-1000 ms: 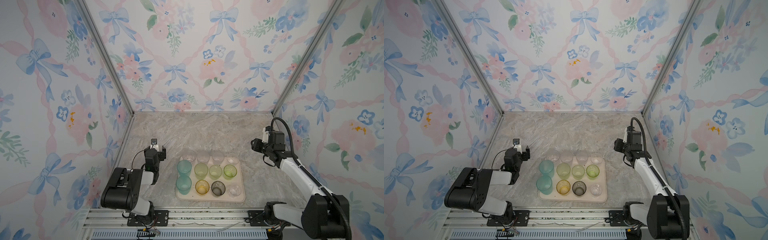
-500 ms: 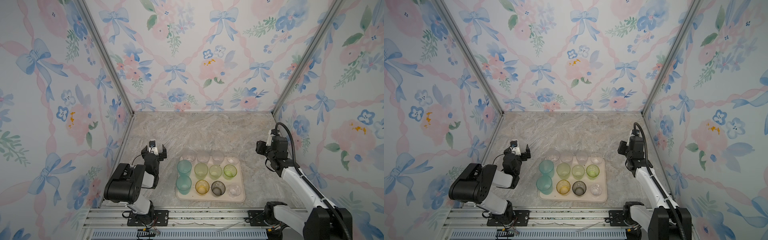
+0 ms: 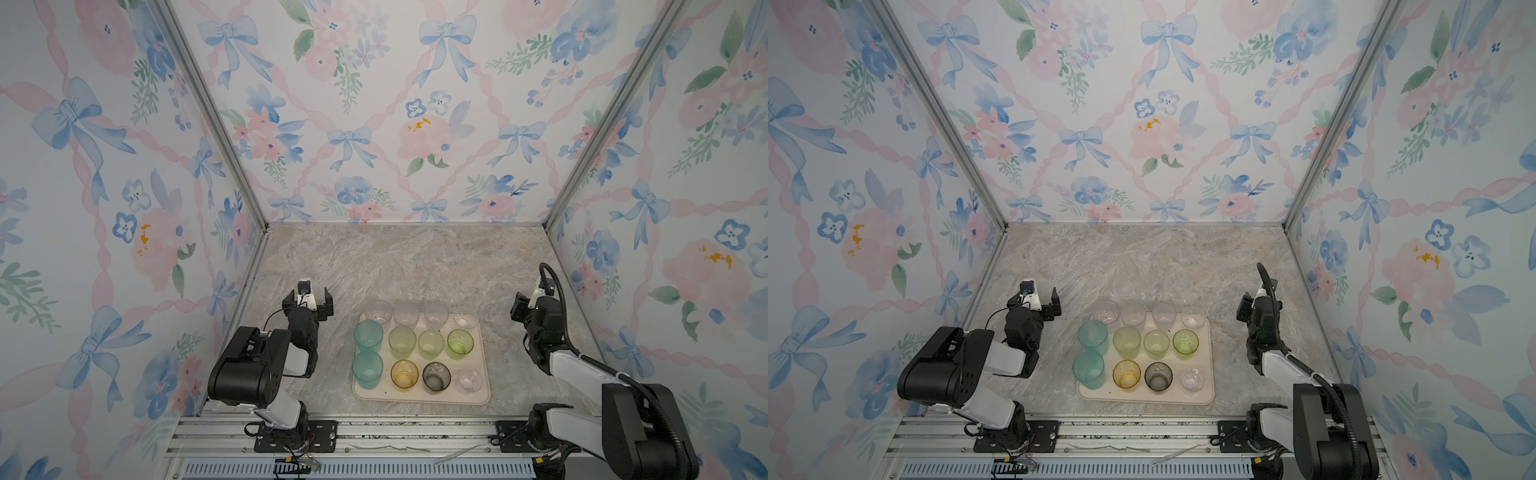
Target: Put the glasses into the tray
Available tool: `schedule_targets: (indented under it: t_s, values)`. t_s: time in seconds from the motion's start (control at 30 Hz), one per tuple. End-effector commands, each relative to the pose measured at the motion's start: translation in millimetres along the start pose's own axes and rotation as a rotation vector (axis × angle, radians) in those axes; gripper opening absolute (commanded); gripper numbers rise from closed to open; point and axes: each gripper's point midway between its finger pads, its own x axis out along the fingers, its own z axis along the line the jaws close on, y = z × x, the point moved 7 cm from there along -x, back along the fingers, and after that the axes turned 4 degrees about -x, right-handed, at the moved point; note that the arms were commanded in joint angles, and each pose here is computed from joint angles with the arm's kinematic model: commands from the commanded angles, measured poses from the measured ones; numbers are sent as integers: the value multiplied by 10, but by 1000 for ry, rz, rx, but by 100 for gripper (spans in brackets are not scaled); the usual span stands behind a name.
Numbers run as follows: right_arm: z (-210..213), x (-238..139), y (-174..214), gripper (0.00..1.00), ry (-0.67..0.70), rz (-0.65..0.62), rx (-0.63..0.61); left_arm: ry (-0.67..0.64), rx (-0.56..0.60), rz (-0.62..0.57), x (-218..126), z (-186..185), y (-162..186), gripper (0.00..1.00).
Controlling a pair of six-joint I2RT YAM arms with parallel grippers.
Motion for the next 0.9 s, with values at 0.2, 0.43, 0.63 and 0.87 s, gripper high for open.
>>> schedule_targets:
  t_s: [0.2,0.43,0.63,0.87]
  values:
    - [30,184,-57,57,7,-112,-29,2,9,-15,-12,-12,-12,98]
    - [154,288,53,57,-33,-93,-82,1,9,-14,-13,-9,-11,98]
    - [314,383,90,57,-45,-54,-160,2,9,-14,-11,-12,-9,98]
    - [302,396,84,69,-59,-58,-149,2,9,-14,-11,-12,-9,98]
